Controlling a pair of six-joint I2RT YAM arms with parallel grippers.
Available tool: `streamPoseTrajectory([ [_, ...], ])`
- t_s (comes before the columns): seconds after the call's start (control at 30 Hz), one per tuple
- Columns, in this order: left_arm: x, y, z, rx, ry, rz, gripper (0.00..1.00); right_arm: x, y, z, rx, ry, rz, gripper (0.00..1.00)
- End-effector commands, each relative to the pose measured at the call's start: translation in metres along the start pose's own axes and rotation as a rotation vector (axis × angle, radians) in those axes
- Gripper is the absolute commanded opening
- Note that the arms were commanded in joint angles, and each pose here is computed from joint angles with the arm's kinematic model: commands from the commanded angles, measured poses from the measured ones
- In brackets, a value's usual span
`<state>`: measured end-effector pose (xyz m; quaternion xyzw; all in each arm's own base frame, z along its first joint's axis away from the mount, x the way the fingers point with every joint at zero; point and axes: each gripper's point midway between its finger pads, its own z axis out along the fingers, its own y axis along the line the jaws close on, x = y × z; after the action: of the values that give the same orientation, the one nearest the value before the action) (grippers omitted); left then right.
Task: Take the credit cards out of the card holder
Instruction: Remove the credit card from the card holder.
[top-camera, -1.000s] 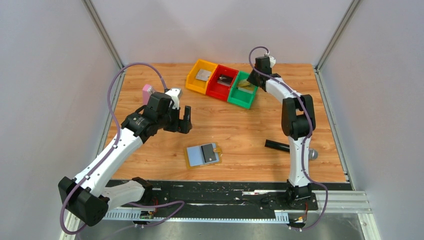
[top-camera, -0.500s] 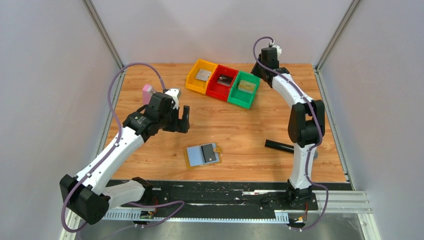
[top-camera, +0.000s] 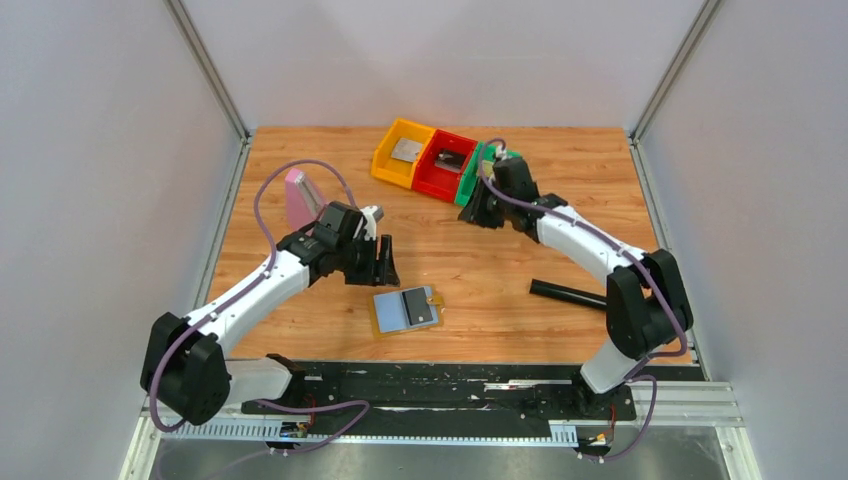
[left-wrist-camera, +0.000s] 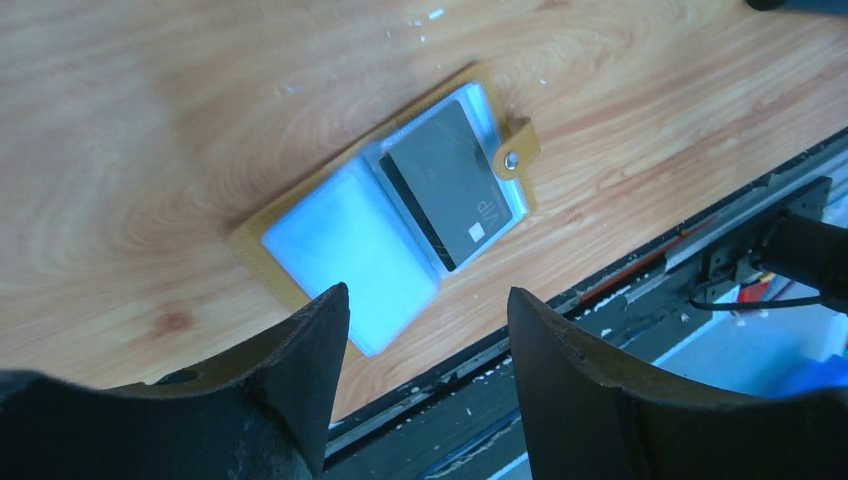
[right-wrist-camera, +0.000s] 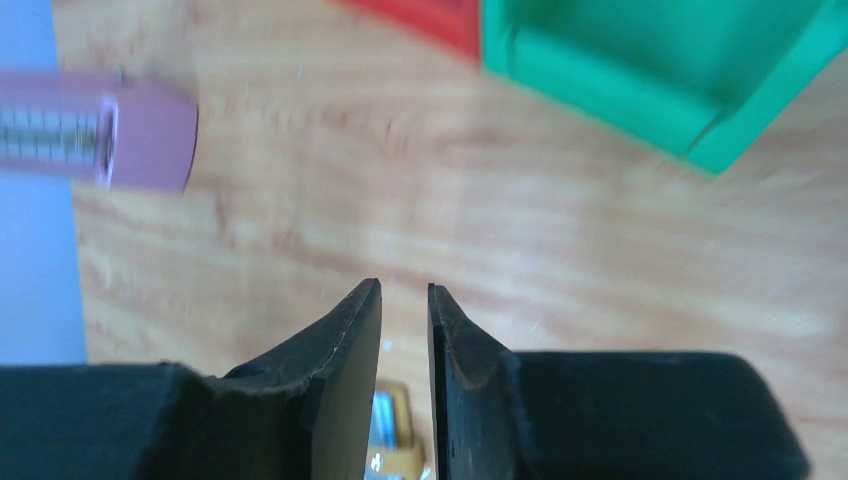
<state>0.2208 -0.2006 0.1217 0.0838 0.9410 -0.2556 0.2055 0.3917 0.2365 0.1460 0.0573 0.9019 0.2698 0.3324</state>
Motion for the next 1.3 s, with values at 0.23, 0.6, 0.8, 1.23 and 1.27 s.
streamPoseTrajectory([
  [0.23, 0.027, 0.002, 0.04, 0.11, 0.018, -0.179, 0.61, 0.138, 0.078, -0.023, -0.296, 0.253, 0.036, 0.25],
  [0.6, 0.024, 0.013, 0.044, 0.12, -0.014, -0.235, 0.6, 0.179, 0.098, -0.014, -0.267, 0.29, -0.032, 0.25],
  [0.8, 0.025, 0.013, 0.045, 0.14, -0.027, -0.253, 0.6, 0.19, 0.093, -0.007, -0.228, 0.305, -0.056, 0.26],
  [1.23, 0.029, 0.013, 0.054, 0.163, -0.016, -0.269, 0.58, 0.204, 0.071, 0.004, -0.137, 0.332, -0.074, 0.26],
  [1.27, 0.029, 0.013, 0.054, 0.164, -0.017, -0.27, 0.58, 0.205, 0.07, 0.005, -0.134, 0.335, -0.075, 0.26],
])
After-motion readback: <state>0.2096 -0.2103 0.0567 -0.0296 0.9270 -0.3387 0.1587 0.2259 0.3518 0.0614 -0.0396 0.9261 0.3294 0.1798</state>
